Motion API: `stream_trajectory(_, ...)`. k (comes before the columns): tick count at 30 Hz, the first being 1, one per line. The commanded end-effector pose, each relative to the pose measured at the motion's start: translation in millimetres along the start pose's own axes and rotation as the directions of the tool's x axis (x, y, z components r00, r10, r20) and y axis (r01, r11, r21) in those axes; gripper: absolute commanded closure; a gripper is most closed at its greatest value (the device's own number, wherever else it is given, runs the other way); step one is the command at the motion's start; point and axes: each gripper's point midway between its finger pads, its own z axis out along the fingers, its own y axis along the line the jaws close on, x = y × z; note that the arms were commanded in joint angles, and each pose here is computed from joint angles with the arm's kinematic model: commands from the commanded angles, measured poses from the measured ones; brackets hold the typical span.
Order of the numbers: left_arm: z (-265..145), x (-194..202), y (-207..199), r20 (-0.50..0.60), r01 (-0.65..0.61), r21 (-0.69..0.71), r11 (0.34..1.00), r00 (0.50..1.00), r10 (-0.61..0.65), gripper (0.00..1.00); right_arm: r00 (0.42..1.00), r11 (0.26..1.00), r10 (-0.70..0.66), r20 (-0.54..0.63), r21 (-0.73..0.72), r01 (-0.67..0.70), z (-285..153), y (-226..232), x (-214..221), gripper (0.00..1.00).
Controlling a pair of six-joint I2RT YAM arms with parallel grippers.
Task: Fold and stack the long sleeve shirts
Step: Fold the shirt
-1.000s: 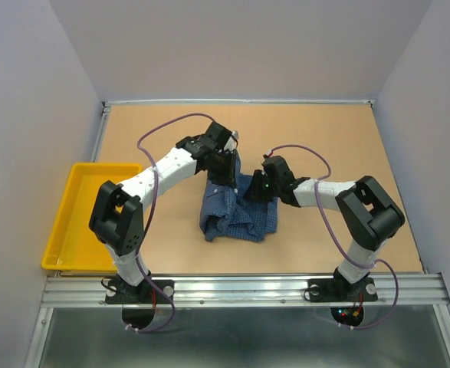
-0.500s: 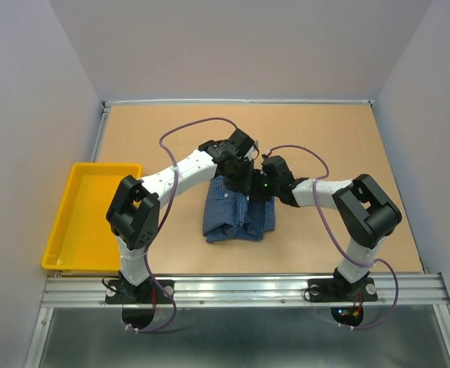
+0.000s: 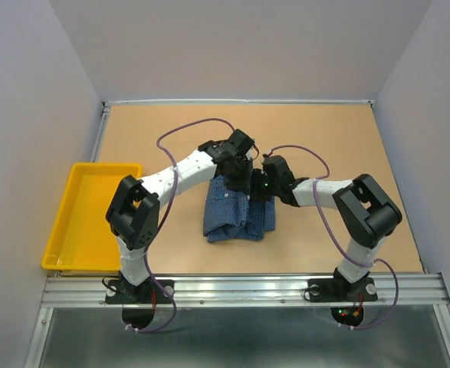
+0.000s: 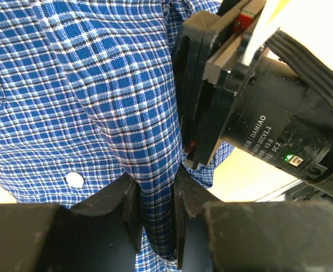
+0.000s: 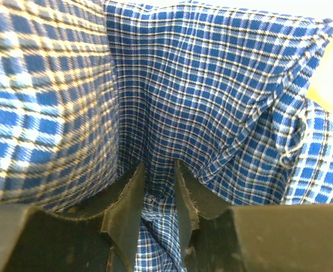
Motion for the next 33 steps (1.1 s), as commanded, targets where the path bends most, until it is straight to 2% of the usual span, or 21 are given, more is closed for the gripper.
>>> stream_trajectory(1, -36, -31, -40, 0.154, 0.009, 0.149, 0.989, 0.988, -0.032, 0.86, 1.0, 0.998, -0.011, 0.007, 0.055, 0.01, -4, -15, 6, 0.64)
stream_trajectory(5, -46, -35, -43, 0.18, 0.013, 0.163, 0.987, 0.983, -0.043, 0.89, 0.997, 0.998, -0.034, 0.063, 0.046, 0.032, -15, -7, -10, 0.62)
stream_trajectory(11, -32, -24, -30, 0.145, 0.032, 0.134, 0.99, 0.988, -0.052, 0.92, 0.993, 0.999, -0.025, 0.112, 0.032, 0.021, -30, -1, -28, 0.61)
stream_trajectory(19, -13, -17, -24, 0.109, 0.048, 0.123, 0.991, 0.992, -0.061, 0.94, 0.989, 0.998, 0.038, 0.146, 0.043, -0.045, -51, -20, -41, 0.63)
stream_trajectory(27, -13, -21, -26, 0.105, 0.026, 0.121, 0.992, 0.994, -0.038, 0.94, 0.991, 0.99, 0.098, 0.088, 0.09, -0.106, -42, -54, -30, 0.78)
stream_trajectory(33, -1, -18, -29, 0.076, 0.024, 0.122, 0.992, 0.997, -0.034, 0.94, 0.992, 0.991, 0.105, 0.064, 0.077, -0.109, -29, -55, -28, 0.88)
